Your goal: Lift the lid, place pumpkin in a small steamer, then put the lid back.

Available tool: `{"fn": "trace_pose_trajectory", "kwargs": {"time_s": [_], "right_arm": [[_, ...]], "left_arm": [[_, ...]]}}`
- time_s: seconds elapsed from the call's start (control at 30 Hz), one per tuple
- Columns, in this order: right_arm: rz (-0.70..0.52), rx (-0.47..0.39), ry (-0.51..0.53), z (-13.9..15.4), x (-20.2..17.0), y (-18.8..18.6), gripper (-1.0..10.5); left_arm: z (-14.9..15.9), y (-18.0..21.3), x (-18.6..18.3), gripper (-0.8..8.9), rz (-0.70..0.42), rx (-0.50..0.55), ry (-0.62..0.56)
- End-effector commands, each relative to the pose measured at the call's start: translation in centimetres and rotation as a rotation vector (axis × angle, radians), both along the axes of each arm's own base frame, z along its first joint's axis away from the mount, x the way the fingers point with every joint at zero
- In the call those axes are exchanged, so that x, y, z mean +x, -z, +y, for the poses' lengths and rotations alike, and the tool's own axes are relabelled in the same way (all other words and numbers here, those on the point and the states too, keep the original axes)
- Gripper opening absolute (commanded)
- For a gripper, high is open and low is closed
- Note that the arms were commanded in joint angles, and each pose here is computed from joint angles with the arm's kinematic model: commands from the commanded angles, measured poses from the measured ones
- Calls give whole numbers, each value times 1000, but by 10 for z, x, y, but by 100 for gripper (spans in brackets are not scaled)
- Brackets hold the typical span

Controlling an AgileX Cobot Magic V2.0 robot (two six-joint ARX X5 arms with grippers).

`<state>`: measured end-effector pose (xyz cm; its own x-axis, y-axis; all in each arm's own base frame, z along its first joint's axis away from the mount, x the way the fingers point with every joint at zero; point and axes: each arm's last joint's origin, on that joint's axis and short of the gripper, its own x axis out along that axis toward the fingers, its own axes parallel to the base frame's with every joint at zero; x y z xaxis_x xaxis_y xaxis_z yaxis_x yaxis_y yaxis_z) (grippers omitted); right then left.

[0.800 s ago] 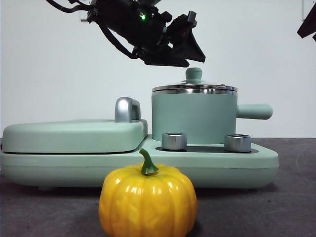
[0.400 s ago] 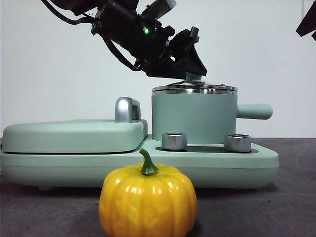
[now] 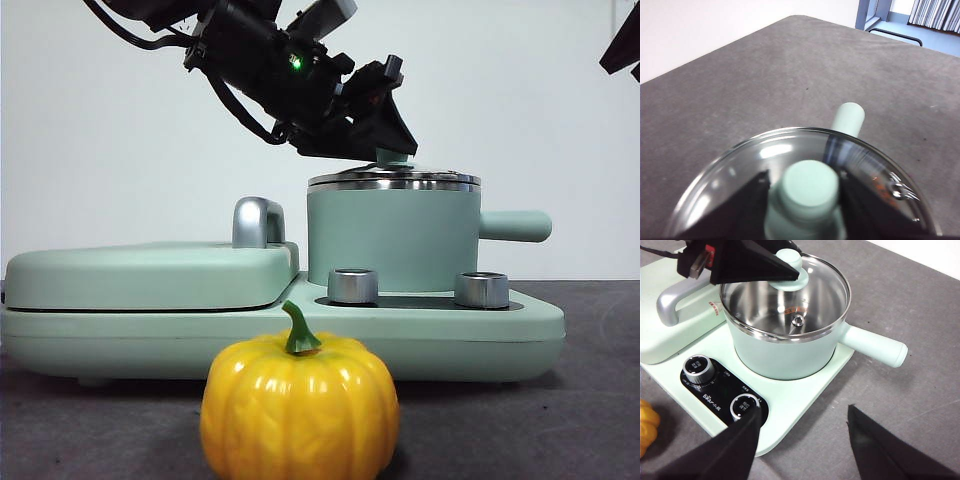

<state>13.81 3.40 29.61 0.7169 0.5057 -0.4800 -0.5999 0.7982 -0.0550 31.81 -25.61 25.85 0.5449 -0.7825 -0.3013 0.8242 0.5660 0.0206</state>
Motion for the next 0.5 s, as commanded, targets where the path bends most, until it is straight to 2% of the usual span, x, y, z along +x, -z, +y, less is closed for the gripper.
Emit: {"fn": "trace_pose_trajectory", "kwargs": {"time_s": [0.03, 0.5], "right_arm": [[-22, 6, -3, 1, 1, -6, 276], [-22, 6, -3, 1, 1, -6, 275]], "left_arm": [[-7, 0, 2, 9, -18, -2, 15], [-6, -8, 2, 7, -42, -10, -11]]}}
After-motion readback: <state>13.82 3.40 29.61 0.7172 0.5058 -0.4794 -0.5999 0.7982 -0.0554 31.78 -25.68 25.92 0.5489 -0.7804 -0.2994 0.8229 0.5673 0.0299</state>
